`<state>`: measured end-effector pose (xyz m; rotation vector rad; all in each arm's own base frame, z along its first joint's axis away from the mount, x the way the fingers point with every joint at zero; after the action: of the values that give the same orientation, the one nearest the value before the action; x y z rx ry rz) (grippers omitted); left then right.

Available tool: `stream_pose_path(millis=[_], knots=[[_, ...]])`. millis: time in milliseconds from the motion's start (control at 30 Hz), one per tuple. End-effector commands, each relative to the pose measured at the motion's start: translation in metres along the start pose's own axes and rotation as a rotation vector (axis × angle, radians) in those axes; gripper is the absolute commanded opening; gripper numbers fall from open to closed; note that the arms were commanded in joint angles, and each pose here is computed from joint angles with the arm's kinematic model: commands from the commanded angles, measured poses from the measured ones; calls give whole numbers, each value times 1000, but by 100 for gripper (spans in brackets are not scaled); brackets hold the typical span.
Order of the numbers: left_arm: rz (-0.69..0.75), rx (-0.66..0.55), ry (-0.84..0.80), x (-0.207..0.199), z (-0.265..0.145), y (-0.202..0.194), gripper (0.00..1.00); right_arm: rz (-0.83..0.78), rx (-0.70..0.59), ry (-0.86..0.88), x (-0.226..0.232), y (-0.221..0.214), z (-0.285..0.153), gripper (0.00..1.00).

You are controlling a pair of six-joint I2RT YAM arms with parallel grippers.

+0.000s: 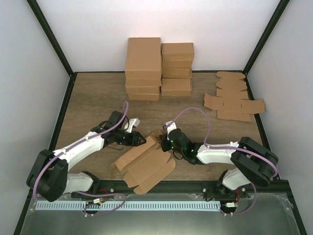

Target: Fold the paper box

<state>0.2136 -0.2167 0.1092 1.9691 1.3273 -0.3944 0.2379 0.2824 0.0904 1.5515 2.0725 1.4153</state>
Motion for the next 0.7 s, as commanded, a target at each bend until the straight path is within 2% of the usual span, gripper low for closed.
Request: stream_pose_path(millis=[0, 167, 267, 667], knots=[[7, -42, 3, -3, 0, 4, 41, 30, -42, 14, 15, 19, -7, 5], [7, -42, 23, -2, 4, 1, 41, 42, -26, 17, 15, 16, -9, 5], [5, -48, 32, 0, 5, -1, 41, 50, -17, 13, 15, 14, -9, 1], [7, -84, 84, 1, 5, -5, 41, 59, 24, -18, 28, 3, -7, 1]])
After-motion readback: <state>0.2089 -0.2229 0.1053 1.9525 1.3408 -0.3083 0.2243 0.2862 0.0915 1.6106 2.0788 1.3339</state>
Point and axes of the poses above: each gripper's point midway between its finger pads, its own z axis out along the fingers, its own x axis along the line the jaws close on, y = z × x, the point moved 2 cm from there along -z, back along the fingers, and after that the axes turned 6 degrees about z, right-handed, at the moved point
